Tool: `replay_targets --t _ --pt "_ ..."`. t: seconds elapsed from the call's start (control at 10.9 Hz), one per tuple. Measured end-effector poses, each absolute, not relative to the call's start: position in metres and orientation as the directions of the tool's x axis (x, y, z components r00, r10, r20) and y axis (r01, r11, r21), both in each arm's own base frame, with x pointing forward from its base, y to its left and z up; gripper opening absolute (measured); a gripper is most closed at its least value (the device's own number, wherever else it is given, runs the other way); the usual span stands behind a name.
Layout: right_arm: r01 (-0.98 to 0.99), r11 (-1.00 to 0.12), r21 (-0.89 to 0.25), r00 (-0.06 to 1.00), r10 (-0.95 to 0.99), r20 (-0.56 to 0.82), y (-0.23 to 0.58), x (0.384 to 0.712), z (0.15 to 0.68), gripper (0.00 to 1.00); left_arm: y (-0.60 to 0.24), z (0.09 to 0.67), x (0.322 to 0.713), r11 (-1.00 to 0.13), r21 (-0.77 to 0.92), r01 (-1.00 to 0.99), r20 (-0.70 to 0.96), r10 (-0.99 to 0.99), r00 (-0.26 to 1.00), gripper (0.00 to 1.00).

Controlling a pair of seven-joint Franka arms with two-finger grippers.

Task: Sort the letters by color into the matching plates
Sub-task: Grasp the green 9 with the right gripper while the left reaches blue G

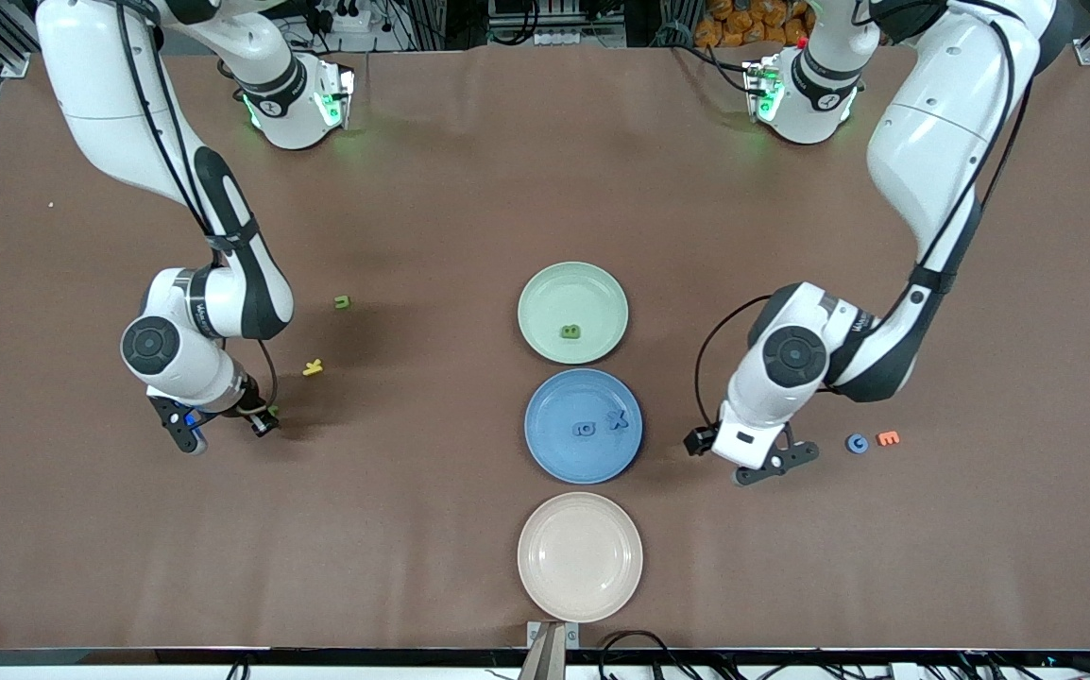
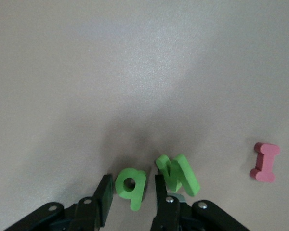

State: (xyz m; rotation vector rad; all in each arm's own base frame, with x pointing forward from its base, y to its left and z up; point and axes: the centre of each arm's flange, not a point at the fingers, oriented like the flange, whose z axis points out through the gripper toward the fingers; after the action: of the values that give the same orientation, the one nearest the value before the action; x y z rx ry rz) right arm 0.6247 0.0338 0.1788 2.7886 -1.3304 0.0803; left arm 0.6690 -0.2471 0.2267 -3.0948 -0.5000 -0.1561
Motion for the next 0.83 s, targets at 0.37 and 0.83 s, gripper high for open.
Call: replay_targets --t 0.37,0.83 --pt "-0.777 -0.629 0.021 0.629 -0.774 0.073 0.034 0.625 0.177 0.39 -0.187 0.242 0.683 -0.969 -0.010 0.245 0.050 0.244 0.968 1.00" --pt "-0.777 -0.630 0.017 0.629 -0.774 0.076 0.034 0.627 0.178 0.29 -0.135 0.235 0.690 -0.980 -0.027 0.197 0.024 0.196 0.980 1.00"
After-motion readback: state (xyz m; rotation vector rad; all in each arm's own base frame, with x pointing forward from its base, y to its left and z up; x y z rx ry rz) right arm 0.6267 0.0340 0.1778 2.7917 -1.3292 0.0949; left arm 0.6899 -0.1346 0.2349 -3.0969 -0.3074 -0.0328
